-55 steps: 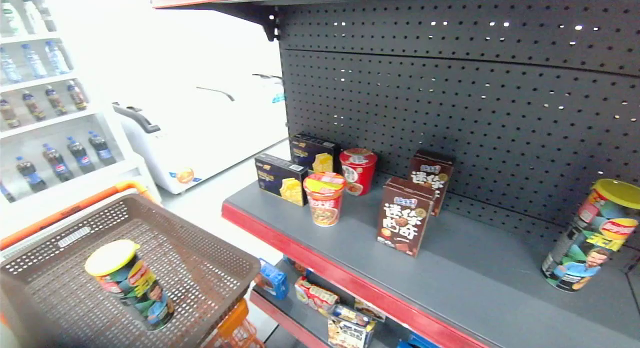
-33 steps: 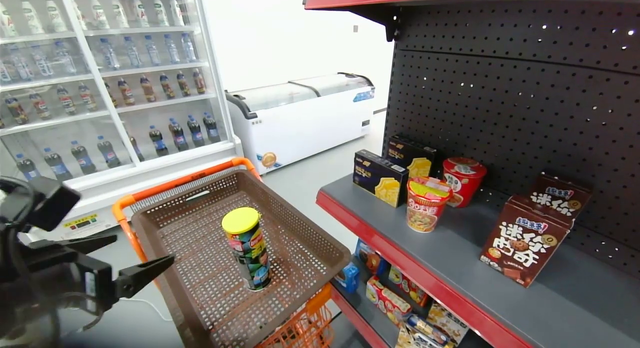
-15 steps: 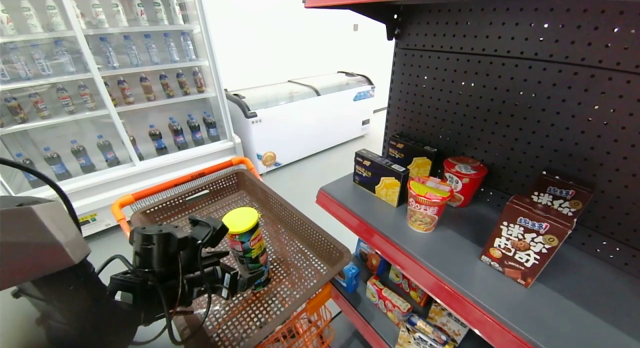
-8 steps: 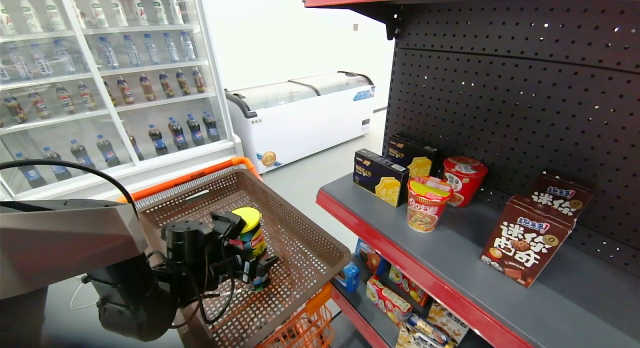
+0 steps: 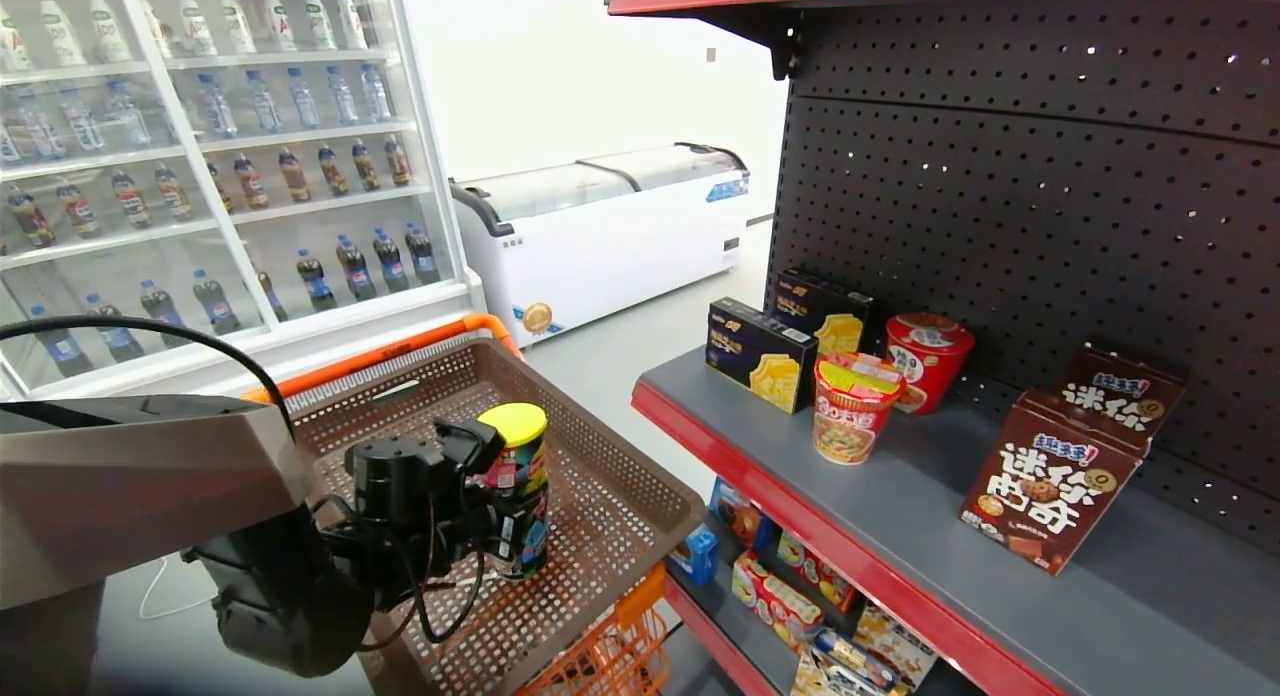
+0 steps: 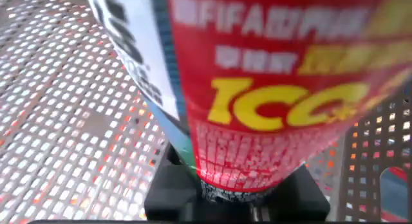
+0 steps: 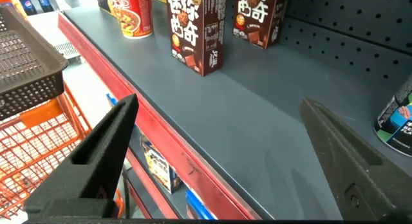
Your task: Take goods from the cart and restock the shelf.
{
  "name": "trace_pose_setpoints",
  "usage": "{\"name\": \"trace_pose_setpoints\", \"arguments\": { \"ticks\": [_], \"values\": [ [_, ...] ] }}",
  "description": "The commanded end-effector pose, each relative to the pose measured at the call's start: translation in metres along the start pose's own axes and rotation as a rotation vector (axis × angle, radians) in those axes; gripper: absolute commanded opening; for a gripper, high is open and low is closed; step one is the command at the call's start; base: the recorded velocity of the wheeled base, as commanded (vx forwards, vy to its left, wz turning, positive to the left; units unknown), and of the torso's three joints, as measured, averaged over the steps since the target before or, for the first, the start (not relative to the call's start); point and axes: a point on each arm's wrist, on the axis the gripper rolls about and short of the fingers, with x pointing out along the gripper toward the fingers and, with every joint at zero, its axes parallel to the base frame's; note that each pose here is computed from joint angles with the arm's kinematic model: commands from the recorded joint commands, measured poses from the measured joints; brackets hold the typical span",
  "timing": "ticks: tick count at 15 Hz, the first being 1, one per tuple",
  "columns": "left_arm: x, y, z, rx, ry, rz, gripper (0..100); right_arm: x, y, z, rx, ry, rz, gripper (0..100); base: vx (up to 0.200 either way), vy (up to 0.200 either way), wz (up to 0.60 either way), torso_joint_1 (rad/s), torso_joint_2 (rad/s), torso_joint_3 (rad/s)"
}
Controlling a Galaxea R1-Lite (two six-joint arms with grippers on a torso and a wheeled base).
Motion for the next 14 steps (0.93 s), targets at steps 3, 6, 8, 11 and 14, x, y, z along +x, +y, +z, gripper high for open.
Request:
{"name": "trace_pose_setpoints", "arguments": {
  "ticks": [3,6,8,11,14],
  "values": [
    [-0.107,0.007,0.077,-0.039,-0.123,0.088,0,0.0,0.0,0.0,-0.001,-0.002,-0.001,100,0.0,0.0,0.0,0.0,0.0,0.0],
    [-0.196,-0.009,0.097,-0.14,-0.073,0.084,0,0.0,0.0,0.0,-0.001,-0.001,0.0,100,0.0,0.0,0.0,0.0,0.0,0.0],
    [-0.251,-0.024,0.079,-0.154,-0.021,0.083,0,0.0,0.0,0.0,-0.001,-0.001,-0.001,100,0.0,0.0,0.0,0.0,0.0,0.0],
    [-0.293,-0.037,0.047,-0.139,-0.098,0.09,0,0.0,0.0,0.0,-0.001,-0.001,0.0,100,0.0,0.0,0.0,0.0,0.0,0.0],
    [-0.346,-0.053,0.008,-0.104,-0.282,0.126,0,0.0,0.0,0.0,-0.001,-0.001,0.0,100,0.0,0.0,0.0,0.0,0.0,0.0]
  ]
}}
